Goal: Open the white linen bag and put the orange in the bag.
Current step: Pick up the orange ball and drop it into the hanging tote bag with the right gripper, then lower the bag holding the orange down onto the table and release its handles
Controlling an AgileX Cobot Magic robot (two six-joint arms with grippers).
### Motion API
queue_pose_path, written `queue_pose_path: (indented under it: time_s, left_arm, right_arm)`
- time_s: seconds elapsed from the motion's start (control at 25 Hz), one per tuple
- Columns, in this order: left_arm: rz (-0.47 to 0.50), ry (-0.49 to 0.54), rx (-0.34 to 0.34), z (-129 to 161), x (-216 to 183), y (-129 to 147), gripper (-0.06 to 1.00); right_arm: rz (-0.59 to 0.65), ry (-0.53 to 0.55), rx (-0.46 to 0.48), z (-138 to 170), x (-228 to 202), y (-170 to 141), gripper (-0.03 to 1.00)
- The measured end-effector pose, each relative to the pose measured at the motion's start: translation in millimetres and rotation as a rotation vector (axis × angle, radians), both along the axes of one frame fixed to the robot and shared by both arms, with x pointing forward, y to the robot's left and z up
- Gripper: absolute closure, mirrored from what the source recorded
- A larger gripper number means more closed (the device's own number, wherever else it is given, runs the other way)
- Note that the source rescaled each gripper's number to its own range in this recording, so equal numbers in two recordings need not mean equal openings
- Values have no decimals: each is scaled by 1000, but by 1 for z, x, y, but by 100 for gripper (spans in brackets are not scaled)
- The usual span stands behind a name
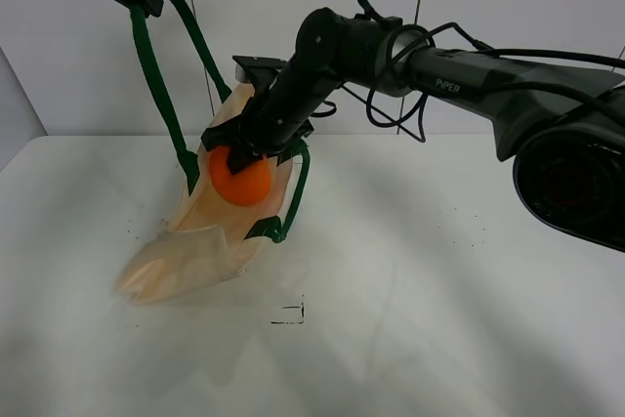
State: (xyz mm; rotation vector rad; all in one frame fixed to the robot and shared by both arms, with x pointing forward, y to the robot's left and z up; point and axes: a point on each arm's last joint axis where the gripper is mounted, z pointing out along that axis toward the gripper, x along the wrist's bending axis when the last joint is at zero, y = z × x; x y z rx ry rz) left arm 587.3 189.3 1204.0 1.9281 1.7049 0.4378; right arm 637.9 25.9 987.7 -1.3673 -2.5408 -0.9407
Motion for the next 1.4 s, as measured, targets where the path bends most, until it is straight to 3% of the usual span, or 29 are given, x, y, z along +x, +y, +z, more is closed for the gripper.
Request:
queue_pose_path:
  time_s: [0.04,0.08,0.16,0.2,0.24,0.36,0.52,0.76,1.04,1.4]
  left_arm:
    - [0,0,0,0,0,0,94]
    - [0,0,0,0,0,0,94]
    - [0,0,0,0,0,0,94]
    - [0,0,0,0,0,0,94]
    - [-1,0,0,0,0,0,94]
    - [-1,0,0,0,0,0,94]
    - [-1,0,0,0,0,0,94]
    - [-1,-1,-1,0,0,0,94]
    - [-1,-1,-1,0,0,0,94]
    - [-1,-1,-1,0,0,0,94]
  right_arm:
    - [-1,1,-1,-2,0,0,93]
    - [-1,4,-3,-3,1,0,84]
    - [-1,5,-3,-4,0,1,51]
    - [-1,5,-3,-4,0,1,29]
    - [-1,4,-4,-4,1,1,16]
    - [-7,-10,-31,-5,2,-1,0]
    - [-36,25,-132,-6,0,-12,-3]
    - [-75,68,-370,2,0,-46,-3]
    - [-157,75,-408,1,23,-84,-3]
    - [-394,108,-437,1,73,-212,-3]
